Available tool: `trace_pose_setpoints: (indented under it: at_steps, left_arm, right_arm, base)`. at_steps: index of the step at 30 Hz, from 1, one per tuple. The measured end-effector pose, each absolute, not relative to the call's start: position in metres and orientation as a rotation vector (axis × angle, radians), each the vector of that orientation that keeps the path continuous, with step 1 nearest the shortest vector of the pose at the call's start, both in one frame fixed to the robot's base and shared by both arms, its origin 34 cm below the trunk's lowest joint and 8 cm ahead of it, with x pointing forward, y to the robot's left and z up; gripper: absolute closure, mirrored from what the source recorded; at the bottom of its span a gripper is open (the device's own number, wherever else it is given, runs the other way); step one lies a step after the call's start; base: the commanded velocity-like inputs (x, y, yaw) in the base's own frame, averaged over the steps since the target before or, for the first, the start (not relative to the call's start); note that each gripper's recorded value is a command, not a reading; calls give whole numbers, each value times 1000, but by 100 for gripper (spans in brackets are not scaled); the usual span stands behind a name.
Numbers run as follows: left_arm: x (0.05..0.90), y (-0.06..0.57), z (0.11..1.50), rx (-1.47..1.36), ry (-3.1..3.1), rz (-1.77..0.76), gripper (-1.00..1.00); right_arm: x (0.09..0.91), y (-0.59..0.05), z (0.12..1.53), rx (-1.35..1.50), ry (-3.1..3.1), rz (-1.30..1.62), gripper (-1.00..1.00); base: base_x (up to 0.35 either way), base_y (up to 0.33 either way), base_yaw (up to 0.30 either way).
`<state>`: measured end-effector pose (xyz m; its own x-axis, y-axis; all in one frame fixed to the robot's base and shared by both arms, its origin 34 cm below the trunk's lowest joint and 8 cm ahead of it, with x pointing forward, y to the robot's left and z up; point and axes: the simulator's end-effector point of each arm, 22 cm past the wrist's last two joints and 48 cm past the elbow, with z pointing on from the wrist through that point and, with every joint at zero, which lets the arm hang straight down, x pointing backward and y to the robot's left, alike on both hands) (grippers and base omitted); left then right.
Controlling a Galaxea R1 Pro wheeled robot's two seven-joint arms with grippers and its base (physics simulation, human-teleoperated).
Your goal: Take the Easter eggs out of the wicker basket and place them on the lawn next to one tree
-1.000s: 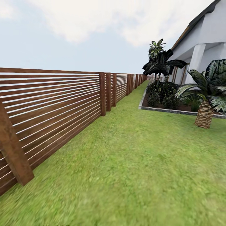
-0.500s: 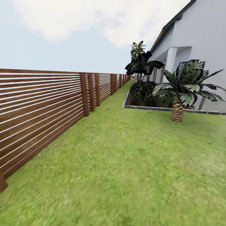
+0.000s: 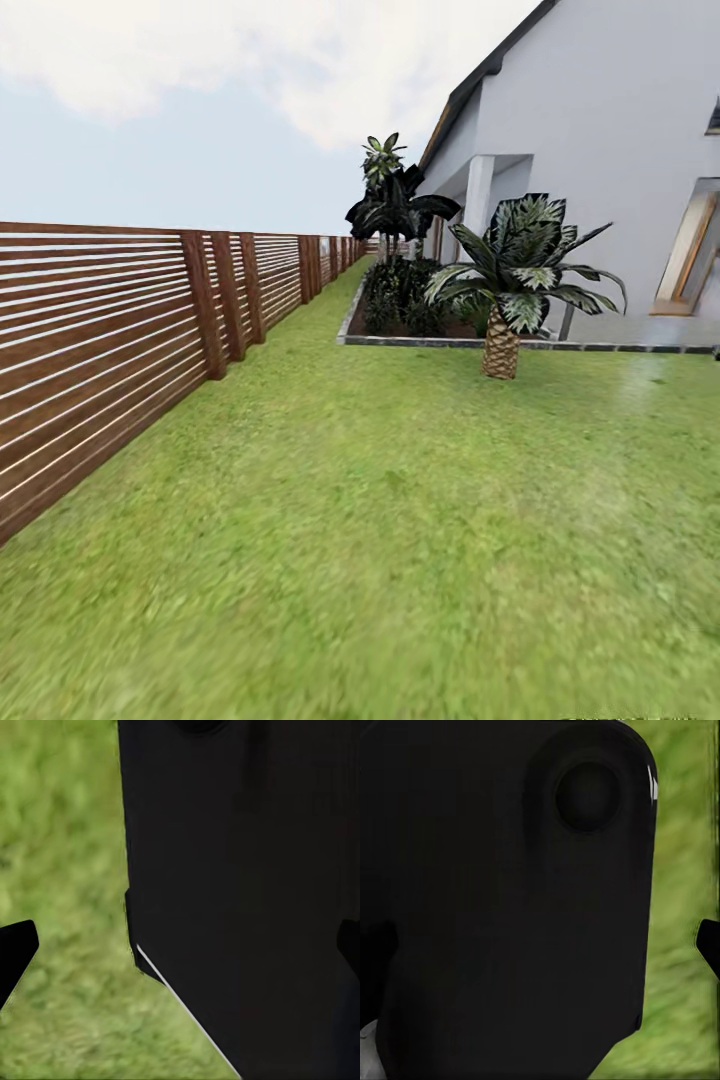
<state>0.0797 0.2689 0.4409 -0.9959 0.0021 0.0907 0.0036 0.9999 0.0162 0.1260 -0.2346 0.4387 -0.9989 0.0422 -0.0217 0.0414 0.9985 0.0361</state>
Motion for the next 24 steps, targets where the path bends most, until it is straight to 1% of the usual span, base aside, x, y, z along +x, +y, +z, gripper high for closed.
trace_pose_setpoints:
  at_steps: [24]
  left_arm:
    - [80, 269, 441, -8, -3050, -26, -100]
  right_arm:
    - [126, -235, 439, 63, 3118, 56, -100]
  base:
    - [194, -247, -297]
